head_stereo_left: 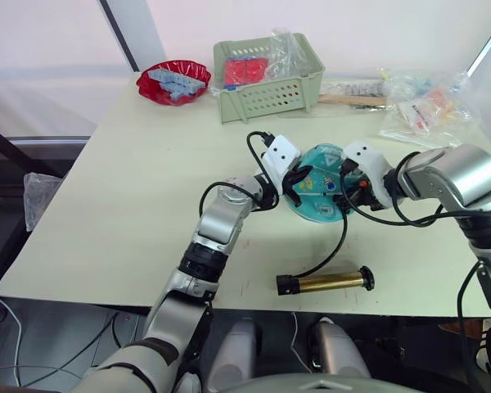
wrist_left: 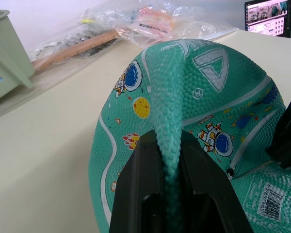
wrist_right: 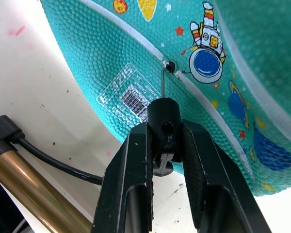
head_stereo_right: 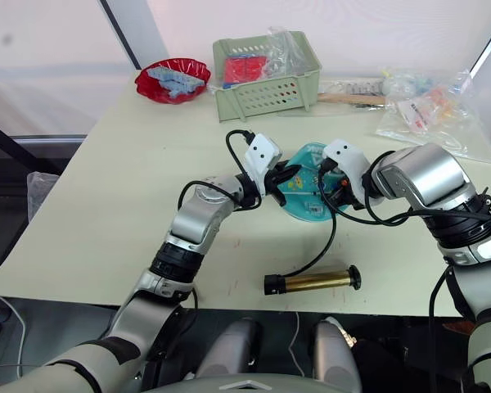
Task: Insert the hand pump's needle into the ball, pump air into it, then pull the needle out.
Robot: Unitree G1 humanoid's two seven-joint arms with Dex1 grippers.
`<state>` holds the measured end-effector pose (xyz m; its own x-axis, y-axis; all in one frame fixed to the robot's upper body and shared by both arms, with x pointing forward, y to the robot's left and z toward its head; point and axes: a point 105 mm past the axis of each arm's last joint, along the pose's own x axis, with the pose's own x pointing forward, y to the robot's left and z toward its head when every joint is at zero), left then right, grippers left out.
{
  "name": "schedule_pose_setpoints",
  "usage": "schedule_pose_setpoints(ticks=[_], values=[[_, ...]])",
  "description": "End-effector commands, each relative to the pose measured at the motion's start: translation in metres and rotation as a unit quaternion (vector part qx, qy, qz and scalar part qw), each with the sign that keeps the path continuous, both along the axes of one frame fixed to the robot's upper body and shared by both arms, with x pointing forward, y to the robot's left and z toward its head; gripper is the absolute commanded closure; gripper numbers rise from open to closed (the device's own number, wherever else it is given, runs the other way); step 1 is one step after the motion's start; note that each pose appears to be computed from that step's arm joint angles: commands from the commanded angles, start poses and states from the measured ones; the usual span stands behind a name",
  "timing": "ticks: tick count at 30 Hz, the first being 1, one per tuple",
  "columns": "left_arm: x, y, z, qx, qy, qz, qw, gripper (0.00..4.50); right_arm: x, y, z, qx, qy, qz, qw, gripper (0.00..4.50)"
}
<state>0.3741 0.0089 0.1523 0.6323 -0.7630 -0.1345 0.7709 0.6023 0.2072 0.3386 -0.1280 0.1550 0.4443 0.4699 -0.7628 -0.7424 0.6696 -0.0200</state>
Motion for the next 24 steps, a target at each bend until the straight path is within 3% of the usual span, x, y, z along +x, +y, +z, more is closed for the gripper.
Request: schedule_pose_setpoints(ticks=[1,24], values=[[-0.005,-0.005,-0.018,0.015,0.031,-0.008,0.999,4.49,0.006,-0.001,0.018,0.015,-0.037,-0.004,0.999,4.18],[-0.005,-0.006,-0.020,0.013,0.033,-0.009,0.999,4.49,0.001,-0.008,0.004,-0.012,-0.018,-0.002,1.000,4.18]])
